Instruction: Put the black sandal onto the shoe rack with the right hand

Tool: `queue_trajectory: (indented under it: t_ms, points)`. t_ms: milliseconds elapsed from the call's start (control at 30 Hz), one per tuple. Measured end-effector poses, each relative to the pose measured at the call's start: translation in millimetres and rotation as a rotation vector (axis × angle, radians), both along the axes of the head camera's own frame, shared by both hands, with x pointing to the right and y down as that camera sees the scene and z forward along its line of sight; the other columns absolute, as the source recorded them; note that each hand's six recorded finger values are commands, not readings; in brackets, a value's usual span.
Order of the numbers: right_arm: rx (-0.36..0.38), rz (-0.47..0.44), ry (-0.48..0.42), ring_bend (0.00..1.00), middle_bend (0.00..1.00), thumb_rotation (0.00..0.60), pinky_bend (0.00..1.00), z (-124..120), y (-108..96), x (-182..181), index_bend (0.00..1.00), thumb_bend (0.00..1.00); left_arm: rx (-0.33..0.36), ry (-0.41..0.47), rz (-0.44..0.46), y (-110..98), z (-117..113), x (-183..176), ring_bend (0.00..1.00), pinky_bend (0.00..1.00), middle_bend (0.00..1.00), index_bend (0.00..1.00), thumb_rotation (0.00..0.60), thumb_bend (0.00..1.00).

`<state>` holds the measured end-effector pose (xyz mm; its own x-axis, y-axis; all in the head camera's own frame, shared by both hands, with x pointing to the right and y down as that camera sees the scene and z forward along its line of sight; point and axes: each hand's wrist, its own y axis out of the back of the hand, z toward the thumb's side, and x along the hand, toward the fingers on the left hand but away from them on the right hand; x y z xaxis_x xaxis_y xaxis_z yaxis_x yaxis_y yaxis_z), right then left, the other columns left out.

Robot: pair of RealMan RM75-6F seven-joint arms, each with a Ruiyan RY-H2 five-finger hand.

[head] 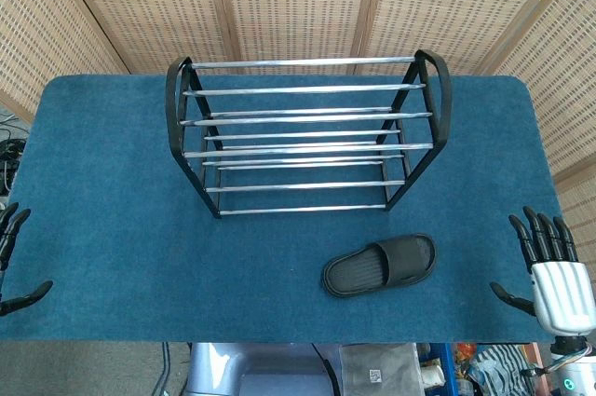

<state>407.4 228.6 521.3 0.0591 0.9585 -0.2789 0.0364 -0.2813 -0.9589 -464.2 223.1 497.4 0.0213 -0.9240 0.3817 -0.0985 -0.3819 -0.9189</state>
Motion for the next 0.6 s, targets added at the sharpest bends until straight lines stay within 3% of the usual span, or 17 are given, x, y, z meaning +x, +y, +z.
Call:
queue_trajectory:
  t_ms: [333, 433, 600]
  points:
    - [-0.076, -0.089, -0.006, 0.00, 0.00, 0.600, 0.00, 13, 9, -16, 0.00, 0.00, -0.004, 0.001, 0.000, 0, 1, 0, 0.00, 0.00, 0.00, 0.00, 0.600, 0.17]
    - [-0.098, -0.162, -0.028, 0.00, 0.00, 0.600, 0.00, 19, 11, -29, 0.00, 0.00, -0.007, 0.003, -0.002, -1, 1, -1, 0.00, 0.00, 0.00, 0.00, 0.600, 0.17]
    - [-0.152, -0.391, -0.087, 0.00, 0.00, 0.600, 0.00, 35, 6, -72, 0.00, 0.00, -0.015, 0.003, -0.007, -3, 4, -2, 0.00, 0.00, 0.00, 0.00, 0.600, 0.17]
